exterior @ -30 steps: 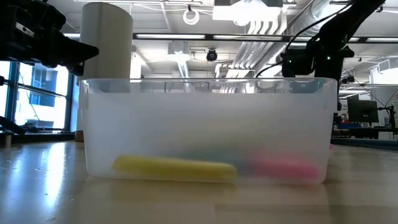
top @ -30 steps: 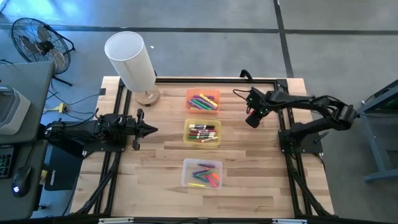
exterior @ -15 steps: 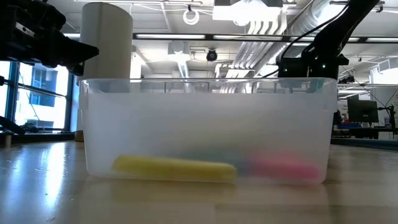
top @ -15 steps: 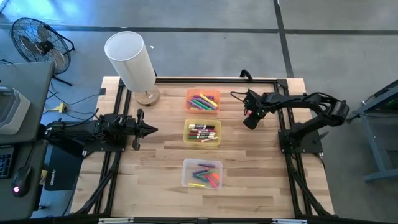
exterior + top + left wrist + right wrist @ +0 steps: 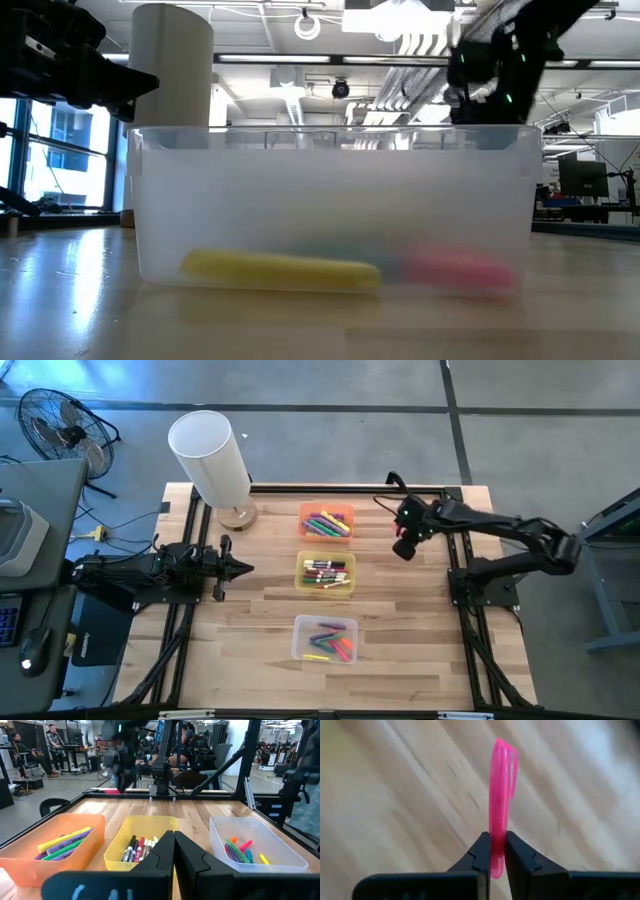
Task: Pick & Place Markers
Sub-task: Put the pink pen into the white bin
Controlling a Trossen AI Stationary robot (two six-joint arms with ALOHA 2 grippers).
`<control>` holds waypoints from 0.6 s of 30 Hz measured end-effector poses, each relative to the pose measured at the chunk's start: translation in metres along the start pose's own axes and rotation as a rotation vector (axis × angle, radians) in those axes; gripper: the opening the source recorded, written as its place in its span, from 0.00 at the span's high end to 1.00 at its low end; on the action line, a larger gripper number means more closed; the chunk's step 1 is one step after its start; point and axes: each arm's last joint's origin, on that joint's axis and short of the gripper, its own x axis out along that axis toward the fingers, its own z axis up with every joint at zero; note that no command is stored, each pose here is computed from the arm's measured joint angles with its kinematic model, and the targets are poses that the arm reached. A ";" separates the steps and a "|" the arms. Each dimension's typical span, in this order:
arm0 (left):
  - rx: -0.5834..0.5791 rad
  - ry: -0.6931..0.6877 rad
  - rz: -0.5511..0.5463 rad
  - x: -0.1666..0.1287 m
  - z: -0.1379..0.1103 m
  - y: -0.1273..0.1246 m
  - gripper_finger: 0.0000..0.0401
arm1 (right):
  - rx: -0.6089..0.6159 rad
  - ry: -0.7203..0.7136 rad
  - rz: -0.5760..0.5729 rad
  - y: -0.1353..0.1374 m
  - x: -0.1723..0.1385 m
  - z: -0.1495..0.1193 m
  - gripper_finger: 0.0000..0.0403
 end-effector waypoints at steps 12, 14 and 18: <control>0.000 0.000 0.000 0.000 0.000 0.000 1.00 | -0.237 -0.266 0.103 0.095 -0.110 0.036 0.94; 0.000 0.000 0.000 0.000 0.000 0.000 1.00 | -0.253 -0.287 0.140 0.113 -0.120 0.032 0.94; 0.000 0.000 0.000 0.000 0.000 0.000 1.00 | -0.300 -0.299 0.181 0.153 -0.130 0.024 0.94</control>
